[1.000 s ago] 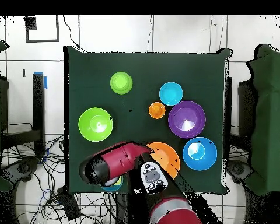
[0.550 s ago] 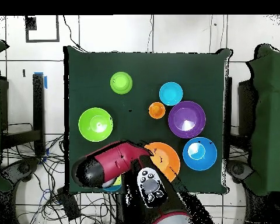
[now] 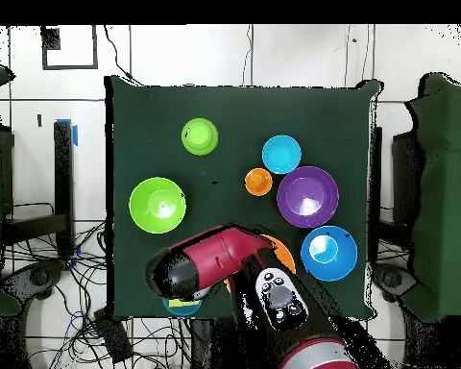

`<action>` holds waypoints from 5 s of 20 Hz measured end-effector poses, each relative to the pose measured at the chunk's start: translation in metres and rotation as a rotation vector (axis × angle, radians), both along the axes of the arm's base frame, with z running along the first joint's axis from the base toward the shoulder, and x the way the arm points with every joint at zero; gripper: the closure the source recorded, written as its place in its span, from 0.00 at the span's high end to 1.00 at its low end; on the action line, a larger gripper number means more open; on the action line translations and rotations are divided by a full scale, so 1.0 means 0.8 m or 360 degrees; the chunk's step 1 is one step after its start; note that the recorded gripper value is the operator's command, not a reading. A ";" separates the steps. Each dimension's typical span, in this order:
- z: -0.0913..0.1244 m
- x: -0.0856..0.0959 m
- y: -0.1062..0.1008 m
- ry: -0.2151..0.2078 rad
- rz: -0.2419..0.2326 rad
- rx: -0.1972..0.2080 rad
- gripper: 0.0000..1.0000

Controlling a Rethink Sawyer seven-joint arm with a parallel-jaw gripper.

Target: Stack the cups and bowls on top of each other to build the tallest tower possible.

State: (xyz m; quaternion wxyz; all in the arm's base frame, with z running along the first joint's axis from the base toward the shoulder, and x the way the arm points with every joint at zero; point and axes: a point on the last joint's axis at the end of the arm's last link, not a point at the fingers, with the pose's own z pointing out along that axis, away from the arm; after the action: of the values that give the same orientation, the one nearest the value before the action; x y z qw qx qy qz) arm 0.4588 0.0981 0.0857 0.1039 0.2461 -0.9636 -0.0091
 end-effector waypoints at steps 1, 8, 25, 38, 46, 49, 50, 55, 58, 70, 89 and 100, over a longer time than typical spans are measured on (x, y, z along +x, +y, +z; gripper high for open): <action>-0.003 0.001 -0.005 0.0001 -0.0002 -0.0001 1.00; -0.016 0.004 -0.023 0.0009 -0.0008 0.0011 1.00; -0.020 0.009 -0.018 0.0000 0.0021 0.0041 1.00; -0.025 0.027 -0.027 0.0028 -0.0017 0.0056 1.00; -0.032 0.020 -0.025 0.0093 -0.0014 0.0075 1.00; -0.032 0.020 -0.025 0.0104 -0.0014 0.0071 1.00; -0.032 0.020 -0.026 0.0106 -0.0015 0.0070 1.00; -0.030 0.022 -0.031 0.0100 -0.0028 0.0067 1.00; -0.027 0.025 -0.035 0.0089 -0.0035 0.0062 1.00; -0.010 0.044 -0.061 0.0074 -0.0081 0.0009 1.00; -0.039 0.084 -0.071 0.0035 -0.0042 0.0021 1.00; -0.061 0.083 -0.064 0.0059 -0.0016 0.0051 1.00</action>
State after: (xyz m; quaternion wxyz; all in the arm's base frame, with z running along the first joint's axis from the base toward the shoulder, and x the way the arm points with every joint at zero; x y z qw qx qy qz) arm 0.5250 0.0470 0.0366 0.1176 0.2427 -0.9625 -0.0297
